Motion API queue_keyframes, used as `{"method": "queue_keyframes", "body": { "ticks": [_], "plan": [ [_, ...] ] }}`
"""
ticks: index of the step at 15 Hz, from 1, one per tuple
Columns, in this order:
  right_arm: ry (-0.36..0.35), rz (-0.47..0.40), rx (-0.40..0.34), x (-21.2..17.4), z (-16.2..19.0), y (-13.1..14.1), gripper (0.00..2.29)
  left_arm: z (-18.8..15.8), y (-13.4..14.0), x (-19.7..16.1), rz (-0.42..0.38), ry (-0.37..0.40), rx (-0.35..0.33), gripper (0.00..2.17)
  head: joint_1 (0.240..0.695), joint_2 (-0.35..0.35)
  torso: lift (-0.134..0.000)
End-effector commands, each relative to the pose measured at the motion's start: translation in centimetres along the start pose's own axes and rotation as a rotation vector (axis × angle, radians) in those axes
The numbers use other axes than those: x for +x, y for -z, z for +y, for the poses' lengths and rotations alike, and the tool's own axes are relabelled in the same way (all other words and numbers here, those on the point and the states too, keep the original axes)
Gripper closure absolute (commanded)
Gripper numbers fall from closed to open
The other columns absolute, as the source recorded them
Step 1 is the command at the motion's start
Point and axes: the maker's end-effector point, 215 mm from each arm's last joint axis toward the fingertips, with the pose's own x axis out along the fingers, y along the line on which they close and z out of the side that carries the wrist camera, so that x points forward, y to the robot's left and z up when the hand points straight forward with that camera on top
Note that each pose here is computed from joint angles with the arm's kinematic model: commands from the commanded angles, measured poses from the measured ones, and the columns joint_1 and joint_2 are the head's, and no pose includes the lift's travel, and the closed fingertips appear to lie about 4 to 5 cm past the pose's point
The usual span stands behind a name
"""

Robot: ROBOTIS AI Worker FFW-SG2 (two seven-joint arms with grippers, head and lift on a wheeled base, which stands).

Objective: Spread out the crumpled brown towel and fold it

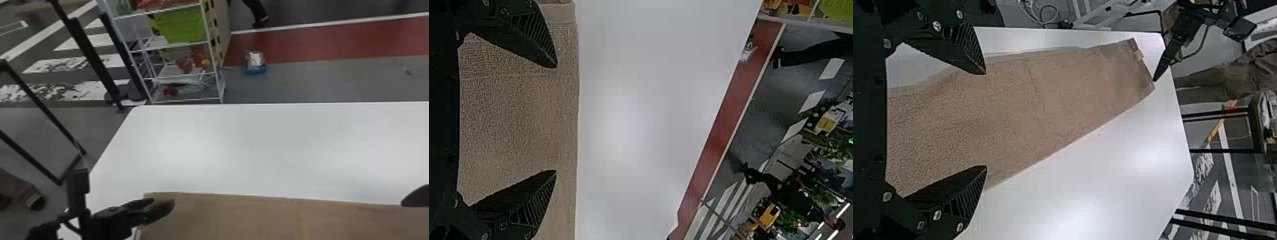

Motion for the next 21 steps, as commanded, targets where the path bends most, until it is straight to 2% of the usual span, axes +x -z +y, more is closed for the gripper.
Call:
{"method": "queue_keyframes", "body": {
  "ticks": [1, 3, 4, 5, 7, 8, 10, 13, 14, 17, 19, 20, 21],
  "plan": [
    [0.05, -0.044, 0.037, -2.0, -0.9, 1.5, 0.05, -0.6, -0.5, 0.1, -0.023, 0.016, 0.036, 0.15, 0.695, 0.215, -0.124],
    [0.081, -0.134, 0.14, -4.1, -1.6, 2.6, 0.05, -1.6, -1.4, -0.2, -0.05, 0.048, 0.036, 0.15, 0.695, 0.181, -0.124],
    [0.091, -0.156, 0.165, -4.8, -1.5, 3.0, 0.05, -2.2, -1.6, -0.5, -0.058, 0.062, 0.044, 0.15, 0.695, 0.159, -0.124],
    [0.109, -0.168, 0.209, -5.5, -1.4, 4.0, 0.04, -2.8, -2.3, -1.1, -0.086, 0.067, 0.09, 0.15, 0.695, 0.12, -0.124],
    [0.117, -0.233, 0.371, -6.9, -1.8, 6.3, 0.04, -4.2, -3.5, -1.4, -0.146, 0.106, 0.134, 0.15, 0.695, 0.085, -0.124],
    [0.114, -0.283, 0.433, -7.6, -2.0, 6.9, 0.04, -4.2, -3.4, -1.4, -0.144, 0.107, 0.132, 0.15, 0.695, 0.066, -0.124],
    [0.103, -0.318, 0.527, -7.2, -1.0, 8.1, 0.06, -3.9, -3.0, -1.2, -0.139, 0.101, 0.124, 0.15, 0.695, 0.006, -0.124],
    [0.066, -0.355, 0.745, -7.6, 0.7, 9.3, 0.05, -3.0, -2.4, -1.2, -0.134, 0.102, 0.107, 0.15, 0.695, -0.013, -0.124],
    [0.059, -0.342, 0.782, -7.8, 1.6, 9.3, 0.05, -2.6, -2.3, -1.4, -0.135, 0.098, 0.103, 0.15, 0.695, -0.018, -0.124],
    [0.087, -0.353, 0.811, -9.1, 2.0, 9.2, 0.06, -1.7, -2.6, -2.2, -0.146, 0.084, 0.096, 0.15, 0.695, -0.004, -0.124],
    [0.133, -0.416, 0.802, -11.0, 1.1, 9.4, 0.06, -0.8, -2.7, -2.3, -0.151, 0.069, 0.085, 0.16, 0.695, 0.003, -0.124],
    [0.149, -0.437, 0.78, -11.5, 0.6, 9.6, 0.07, -0.2, -2.8, -2.4, -0.156, 0.058, 0.077, 0.17, 0.695, 0.0, -0.124],
    [0.19, -0.446, 0.724, -12.0, -0.5, 10.1, 0.08, 0.5, -3.6, -2.5, -0.185, 0.039, 0.104, 0.16, 0.695, -0.005, -0.124]
  ]
}}
